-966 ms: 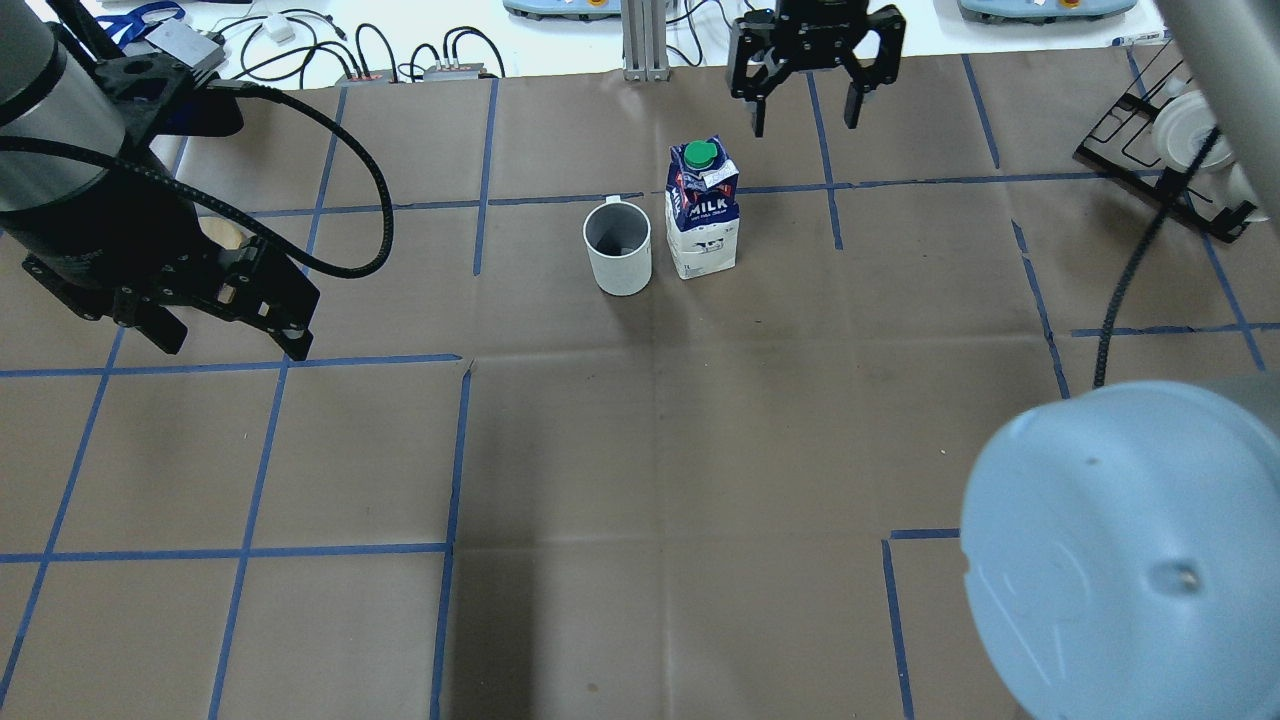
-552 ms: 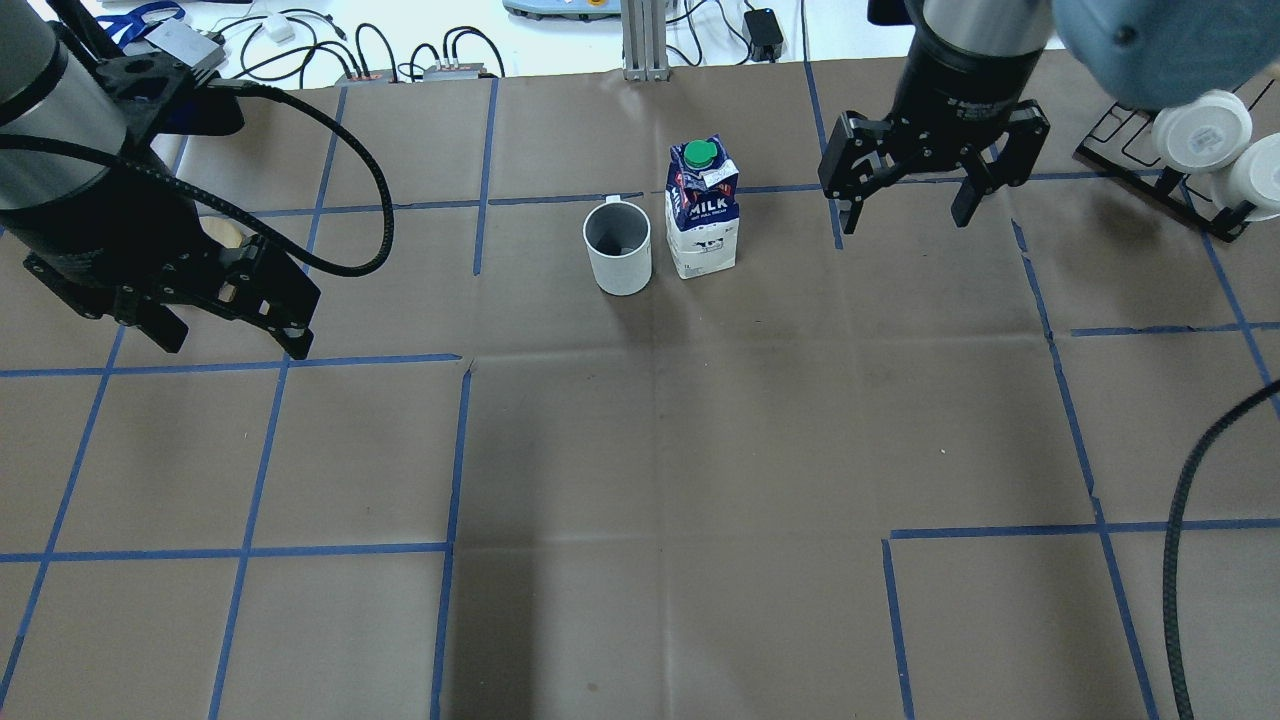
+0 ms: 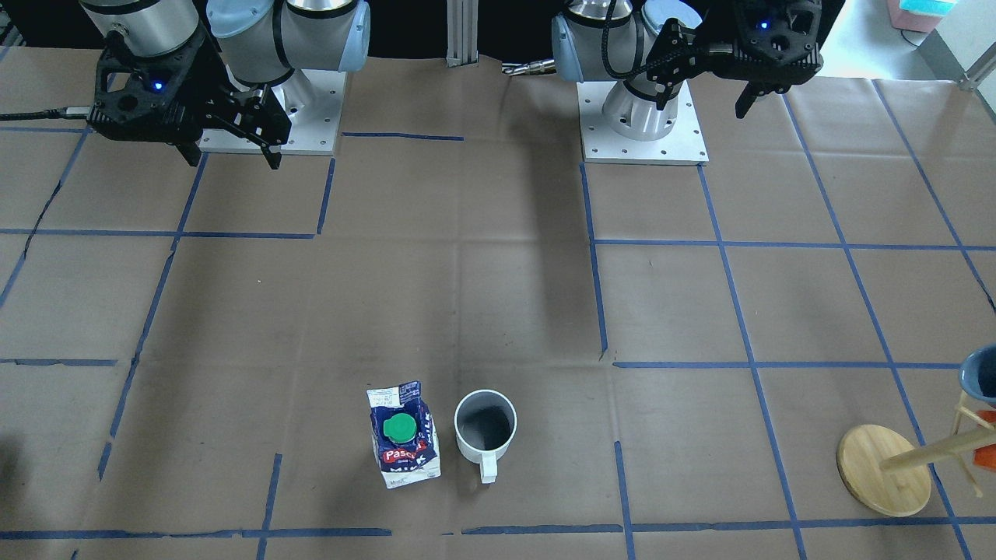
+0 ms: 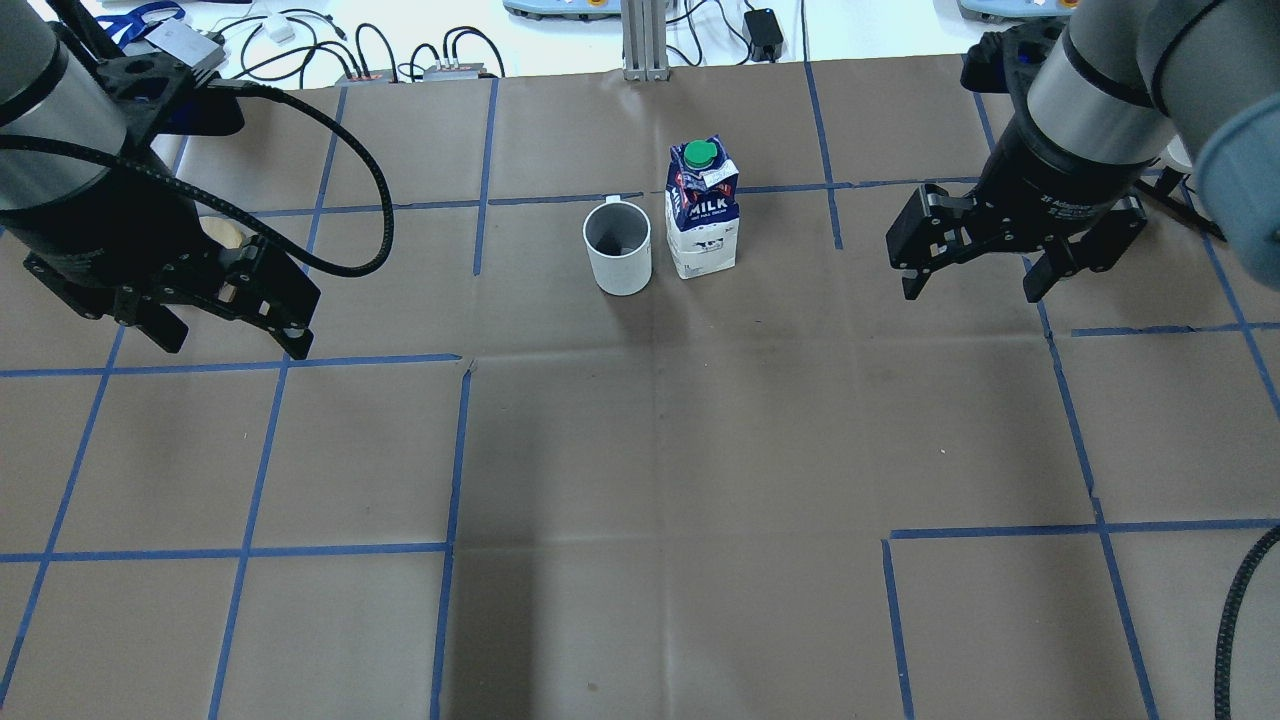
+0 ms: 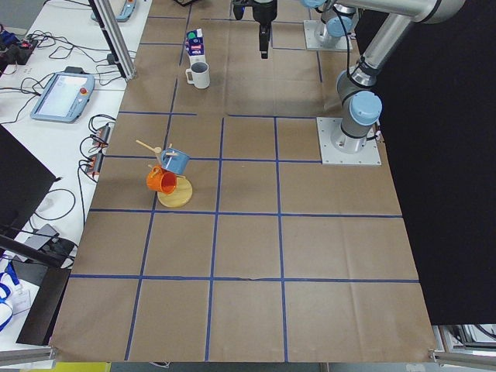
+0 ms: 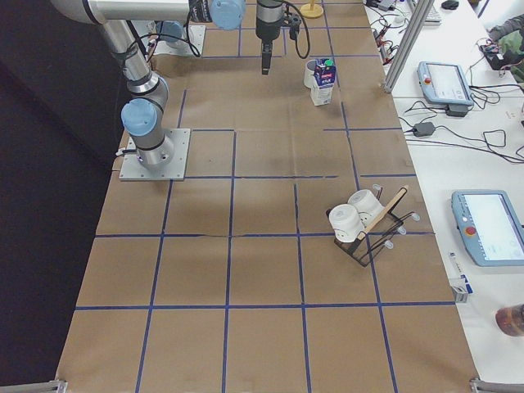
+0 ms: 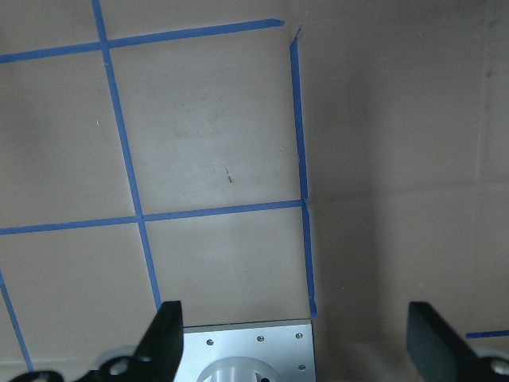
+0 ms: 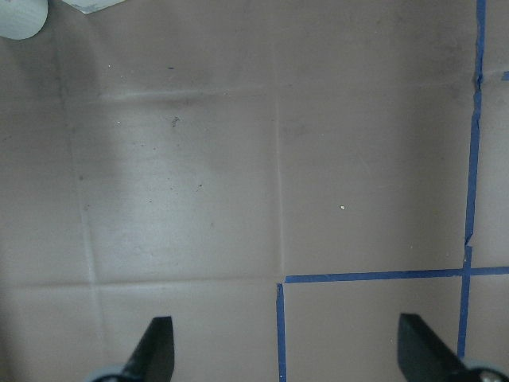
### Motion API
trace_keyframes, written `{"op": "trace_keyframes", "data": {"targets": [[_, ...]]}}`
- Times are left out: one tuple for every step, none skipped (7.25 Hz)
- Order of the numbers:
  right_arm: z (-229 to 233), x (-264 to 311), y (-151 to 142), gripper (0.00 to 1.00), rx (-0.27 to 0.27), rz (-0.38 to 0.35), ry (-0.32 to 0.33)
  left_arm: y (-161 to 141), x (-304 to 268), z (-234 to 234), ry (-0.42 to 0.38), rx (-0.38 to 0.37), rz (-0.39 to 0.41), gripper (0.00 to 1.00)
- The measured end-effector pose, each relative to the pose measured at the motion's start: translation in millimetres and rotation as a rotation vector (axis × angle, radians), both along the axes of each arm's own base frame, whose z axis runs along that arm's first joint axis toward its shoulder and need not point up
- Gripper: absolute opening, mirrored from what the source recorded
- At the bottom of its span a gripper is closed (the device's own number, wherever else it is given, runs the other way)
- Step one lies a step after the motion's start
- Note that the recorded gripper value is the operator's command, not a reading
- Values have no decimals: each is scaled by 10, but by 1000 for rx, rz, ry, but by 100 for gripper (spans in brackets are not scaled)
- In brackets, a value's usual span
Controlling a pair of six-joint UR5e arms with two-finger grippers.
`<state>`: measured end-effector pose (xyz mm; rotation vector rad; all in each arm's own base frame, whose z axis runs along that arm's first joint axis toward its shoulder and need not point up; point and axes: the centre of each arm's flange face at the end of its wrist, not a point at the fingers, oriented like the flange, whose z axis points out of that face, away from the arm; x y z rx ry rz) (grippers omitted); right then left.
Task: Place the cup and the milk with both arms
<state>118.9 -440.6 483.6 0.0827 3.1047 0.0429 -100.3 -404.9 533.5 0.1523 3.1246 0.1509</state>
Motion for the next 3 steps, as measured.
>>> {"op": "trace_keyframes", "data": {"targets": [[10, -10, 12, 100, -7, -3, 1, 1, 0, 0, 0, 0, 0, 100], [13, -12, 16, 100, -10, -4, 0, 1, 0, 0, 0, 0, 0, 100], [14, -13, 16, 100, -12, -4, 0, 0, 0, -1, 0, 0, 0, 100]]}}
